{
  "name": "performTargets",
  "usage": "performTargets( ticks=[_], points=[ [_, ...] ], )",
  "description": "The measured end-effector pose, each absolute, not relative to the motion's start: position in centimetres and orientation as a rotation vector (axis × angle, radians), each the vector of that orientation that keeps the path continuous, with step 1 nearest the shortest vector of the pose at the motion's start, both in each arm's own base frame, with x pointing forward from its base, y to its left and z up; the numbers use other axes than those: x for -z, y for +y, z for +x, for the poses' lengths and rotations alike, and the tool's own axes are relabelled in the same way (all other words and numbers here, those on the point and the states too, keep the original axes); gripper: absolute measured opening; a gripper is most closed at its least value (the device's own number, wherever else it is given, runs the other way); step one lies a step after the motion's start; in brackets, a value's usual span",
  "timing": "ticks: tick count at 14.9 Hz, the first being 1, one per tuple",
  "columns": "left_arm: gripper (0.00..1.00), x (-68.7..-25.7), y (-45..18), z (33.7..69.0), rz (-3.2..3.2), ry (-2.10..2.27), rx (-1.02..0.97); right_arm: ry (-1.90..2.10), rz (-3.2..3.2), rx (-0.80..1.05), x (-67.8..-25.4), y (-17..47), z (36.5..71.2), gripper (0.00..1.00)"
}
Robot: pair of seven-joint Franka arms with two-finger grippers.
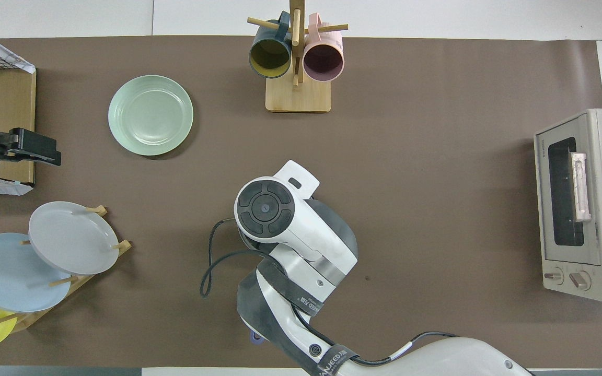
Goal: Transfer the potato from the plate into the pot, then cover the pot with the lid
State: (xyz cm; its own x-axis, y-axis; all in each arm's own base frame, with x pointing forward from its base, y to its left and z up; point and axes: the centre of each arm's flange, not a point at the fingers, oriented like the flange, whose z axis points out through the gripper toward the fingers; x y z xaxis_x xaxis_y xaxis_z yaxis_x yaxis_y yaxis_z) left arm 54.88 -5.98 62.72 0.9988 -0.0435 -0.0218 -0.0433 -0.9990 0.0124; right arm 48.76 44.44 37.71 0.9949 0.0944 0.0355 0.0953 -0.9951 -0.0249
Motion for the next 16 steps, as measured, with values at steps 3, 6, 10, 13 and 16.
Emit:
performTargets(
  ticks=[3, 6, 10, 13, 16],
  points=[
    [1.0, -62.7, -6.0, 54.9, 3.129, -0.068, 0.035, -0.175, -3.131, 0.07, -37.6, 44.3, 48.7, 0.44],
    [1.0, -62.7, -6.0, 54.9, 3.129, -0.068, 0.035, -0.182, -3.135, 0.076, -37.6, 44.3, 48.7, 0.44],
    [1.0, -62.7, -6.0, 54.9, 3.129, -0.068, 0.035, -0.183, -3.137, 0.074, -37.5, 44.3, 48.7, 0.48],
    [1.0, -62.7, -6.0, 54.9, 3.129, -0.068, 0.035, -0.182, -3.14, 0.069, -37.3, 44.2, 48.7, 0.74],
    [1.0, -62.7, -6.0, 54.9, 3.129, -0.068, 0.035, -0.165, -3.131, 0.093, -38.4, 44.0, 49.4, 1.0]
  ],
)
